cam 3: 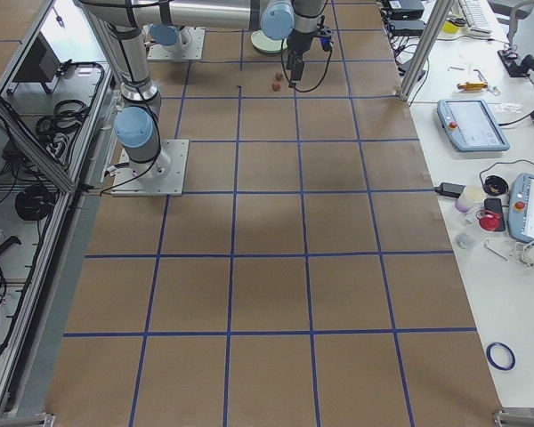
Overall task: Collect all strawberries into plate
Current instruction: 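Carry the strawberry onto the green plate and open the left gripper, then move the left gripper back and grasp the next strawberry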
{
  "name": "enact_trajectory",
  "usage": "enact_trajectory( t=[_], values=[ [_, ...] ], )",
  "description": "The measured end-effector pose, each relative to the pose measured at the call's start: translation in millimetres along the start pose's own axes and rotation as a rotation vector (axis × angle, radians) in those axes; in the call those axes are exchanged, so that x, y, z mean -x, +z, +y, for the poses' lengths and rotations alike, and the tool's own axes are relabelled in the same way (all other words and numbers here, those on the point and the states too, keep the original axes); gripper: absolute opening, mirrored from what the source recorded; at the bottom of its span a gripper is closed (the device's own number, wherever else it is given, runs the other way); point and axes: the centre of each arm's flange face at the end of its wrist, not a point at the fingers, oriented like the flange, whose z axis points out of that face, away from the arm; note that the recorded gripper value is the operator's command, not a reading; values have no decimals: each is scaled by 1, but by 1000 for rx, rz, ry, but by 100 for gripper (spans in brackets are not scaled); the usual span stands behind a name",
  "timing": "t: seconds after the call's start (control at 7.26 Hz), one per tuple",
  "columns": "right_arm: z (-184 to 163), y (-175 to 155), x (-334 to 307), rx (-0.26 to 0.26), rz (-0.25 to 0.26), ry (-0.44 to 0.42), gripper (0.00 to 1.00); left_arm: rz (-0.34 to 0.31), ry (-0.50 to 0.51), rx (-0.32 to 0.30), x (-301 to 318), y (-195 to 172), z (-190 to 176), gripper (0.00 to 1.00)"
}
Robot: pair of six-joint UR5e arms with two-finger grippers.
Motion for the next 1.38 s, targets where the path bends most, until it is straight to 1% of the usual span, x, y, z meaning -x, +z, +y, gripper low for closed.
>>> enact_trajectory(
  t=[0.14,0.28,0.41,0.55,0.83,0.96,1.24,1.38],
  values=[
    [0,0,0,0,-2,-2,100,13,9,35,34,15,9,0],
    [0,1,1,0,-2,-1,100,32,8,58,54,31,11,2],
    [-1,1,1,1,-1,0,100,44,7,72,63,45,9,38],
    [-1,1,0,1,-1,0,100,50,4,75,67,55,4,99],
    [-1,1,0,2,-1,-2,100,44,-1,61,70,57,-1,100],
    [-1,1,0,1,-1,-2,100,33,-3,43,67,48,1,100],
    [-1,1,0,1,0,-1,100,6,-1,-14,45,19,1,100],
    [-1,1,0,1,0,-1,100,19,-32,-48,26,7,-4,100]
  ],
)
